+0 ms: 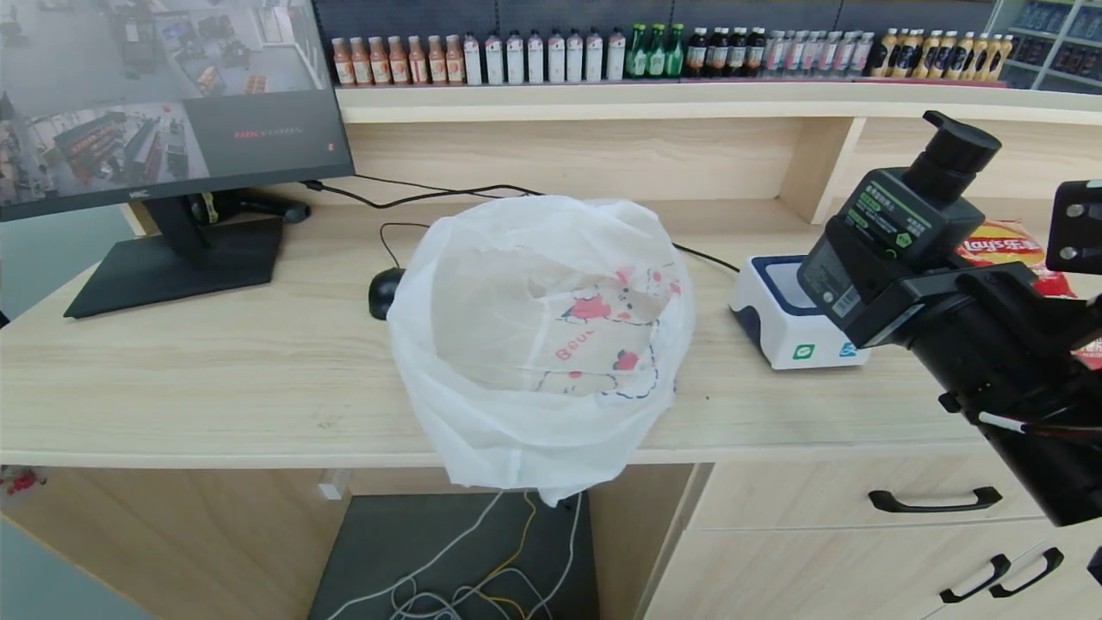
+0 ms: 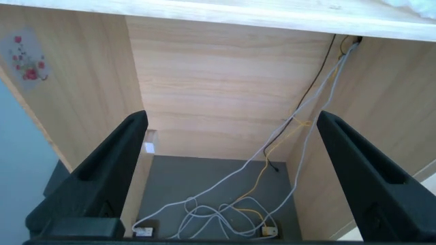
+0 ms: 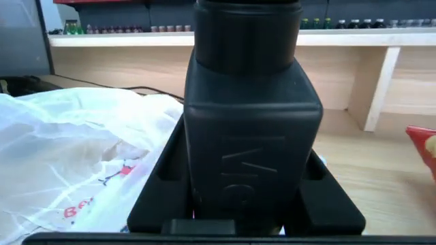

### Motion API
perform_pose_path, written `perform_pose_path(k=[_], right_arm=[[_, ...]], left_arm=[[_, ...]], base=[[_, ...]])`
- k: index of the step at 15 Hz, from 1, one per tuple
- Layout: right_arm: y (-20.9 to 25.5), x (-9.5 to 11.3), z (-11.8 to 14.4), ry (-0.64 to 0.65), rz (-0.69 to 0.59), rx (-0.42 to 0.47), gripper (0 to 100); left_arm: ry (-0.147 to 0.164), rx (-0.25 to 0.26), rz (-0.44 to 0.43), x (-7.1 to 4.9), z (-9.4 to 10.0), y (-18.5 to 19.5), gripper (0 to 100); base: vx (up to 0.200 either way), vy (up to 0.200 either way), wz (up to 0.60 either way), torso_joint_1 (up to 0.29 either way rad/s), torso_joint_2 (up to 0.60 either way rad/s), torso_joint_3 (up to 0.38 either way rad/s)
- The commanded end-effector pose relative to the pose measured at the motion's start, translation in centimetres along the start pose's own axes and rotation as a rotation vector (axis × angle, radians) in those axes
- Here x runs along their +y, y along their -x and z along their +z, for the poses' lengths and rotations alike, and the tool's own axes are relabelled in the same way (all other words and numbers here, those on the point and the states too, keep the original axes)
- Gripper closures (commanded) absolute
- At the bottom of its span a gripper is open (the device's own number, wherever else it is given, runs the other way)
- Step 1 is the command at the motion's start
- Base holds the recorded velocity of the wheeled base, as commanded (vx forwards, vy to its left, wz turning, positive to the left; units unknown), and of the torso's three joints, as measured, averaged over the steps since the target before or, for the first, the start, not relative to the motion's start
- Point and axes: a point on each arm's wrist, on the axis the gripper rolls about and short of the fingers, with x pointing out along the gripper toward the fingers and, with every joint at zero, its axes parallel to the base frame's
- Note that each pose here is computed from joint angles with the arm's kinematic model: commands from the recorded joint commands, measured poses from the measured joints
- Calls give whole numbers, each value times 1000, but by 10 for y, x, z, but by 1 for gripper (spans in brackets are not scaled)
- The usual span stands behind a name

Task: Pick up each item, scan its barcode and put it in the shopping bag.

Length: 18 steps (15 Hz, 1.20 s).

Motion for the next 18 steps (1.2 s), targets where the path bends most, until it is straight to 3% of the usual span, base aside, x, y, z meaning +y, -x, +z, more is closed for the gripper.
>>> perform_pose_path(k=[1, 12, 18], right_arm=[[0, 0, -1, 2, 3, 1, 100], [-11, 2, 10, -1, 32, -62, 100], [-13, 14, 0, -9, 80, -33, 100]], left_arm=[[0, 0, 0, 0, 0, 0, 0], [-1, 0, -1, 0, 0, 0, 0], [-3, 0, -1, 0, 0, 0, 0]], base=[[0, 200, 0, 7, 2, 2], [0, 200, 0, 3, 2, 3], [0, 0, 0, 0, 0, 0]])
